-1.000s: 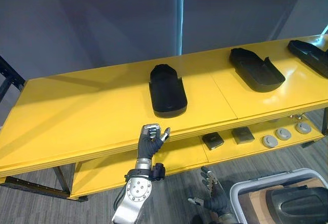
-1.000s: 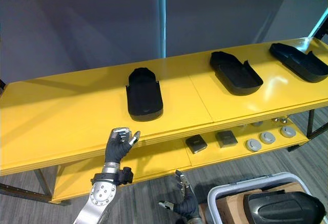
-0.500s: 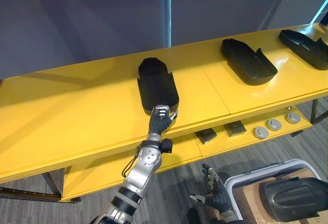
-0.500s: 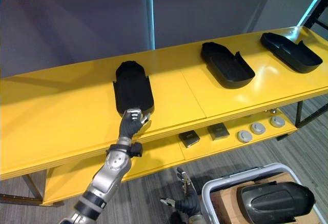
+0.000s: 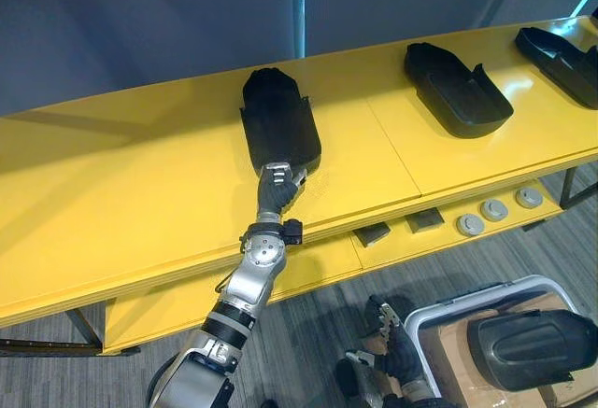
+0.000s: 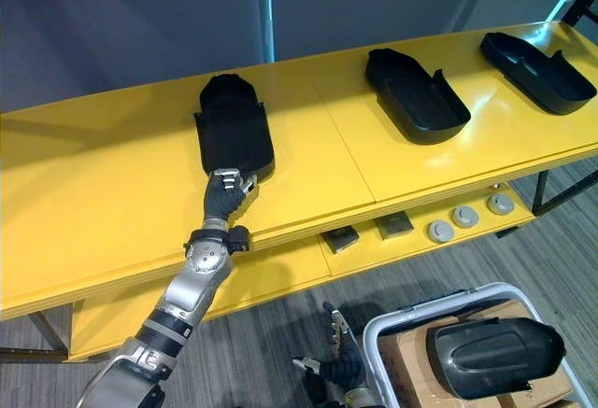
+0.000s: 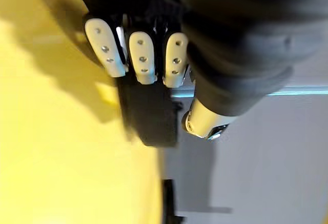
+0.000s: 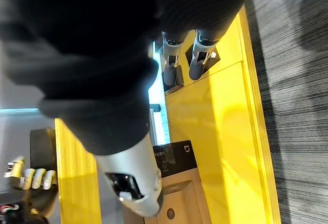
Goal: Walk over and take plastic housings, then place them on the shelf
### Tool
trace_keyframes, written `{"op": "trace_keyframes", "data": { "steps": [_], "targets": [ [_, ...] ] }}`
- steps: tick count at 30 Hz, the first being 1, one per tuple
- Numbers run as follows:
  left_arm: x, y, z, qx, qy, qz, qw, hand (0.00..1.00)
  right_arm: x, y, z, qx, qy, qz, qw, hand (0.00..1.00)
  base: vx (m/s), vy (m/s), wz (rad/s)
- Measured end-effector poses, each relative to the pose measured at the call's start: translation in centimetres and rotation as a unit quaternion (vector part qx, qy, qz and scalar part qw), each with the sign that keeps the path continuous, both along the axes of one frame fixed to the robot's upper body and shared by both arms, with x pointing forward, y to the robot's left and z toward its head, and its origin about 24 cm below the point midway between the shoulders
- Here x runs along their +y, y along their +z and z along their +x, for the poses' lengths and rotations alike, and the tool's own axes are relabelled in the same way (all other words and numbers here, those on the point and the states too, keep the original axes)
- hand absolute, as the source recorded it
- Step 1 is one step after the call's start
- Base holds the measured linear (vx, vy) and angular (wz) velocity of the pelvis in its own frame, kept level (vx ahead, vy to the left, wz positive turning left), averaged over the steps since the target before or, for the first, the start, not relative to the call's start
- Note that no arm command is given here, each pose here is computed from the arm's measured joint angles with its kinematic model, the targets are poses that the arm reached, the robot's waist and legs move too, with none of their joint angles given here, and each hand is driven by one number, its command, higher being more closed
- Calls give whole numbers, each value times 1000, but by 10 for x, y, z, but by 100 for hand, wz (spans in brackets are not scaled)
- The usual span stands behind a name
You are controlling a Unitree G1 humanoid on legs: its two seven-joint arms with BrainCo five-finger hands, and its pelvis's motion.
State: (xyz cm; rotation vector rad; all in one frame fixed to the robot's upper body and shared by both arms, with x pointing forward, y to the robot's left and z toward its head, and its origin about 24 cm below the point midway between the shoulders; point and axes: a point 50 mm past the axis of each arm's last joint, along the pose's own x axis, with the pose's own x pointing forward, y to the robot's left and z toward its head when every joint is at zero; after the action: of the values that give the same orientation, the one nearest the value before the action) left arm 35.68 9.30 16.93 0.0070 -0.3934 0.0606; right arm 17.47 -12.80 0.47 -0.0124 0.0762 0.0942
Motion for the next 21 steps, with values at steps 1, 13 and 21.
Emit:
{"op": "trace_keyframes", "data": {
  "steps": [1,13,21],
  "targets": [
    [1,0,0,1,1,-1,1000,0,0,0,0,1,0,0,1000,0,0,0,0],
    [-13,1,-105,-102,-106,-148,978,0,-22,2,13,-12,-32,-13,999,0,33,53,-57],
    [-27,-12,-109,-78,-137,-157,975,0,-26,15,20,-40,-82,9,996,0,-181,132,-164]
  ]
}}
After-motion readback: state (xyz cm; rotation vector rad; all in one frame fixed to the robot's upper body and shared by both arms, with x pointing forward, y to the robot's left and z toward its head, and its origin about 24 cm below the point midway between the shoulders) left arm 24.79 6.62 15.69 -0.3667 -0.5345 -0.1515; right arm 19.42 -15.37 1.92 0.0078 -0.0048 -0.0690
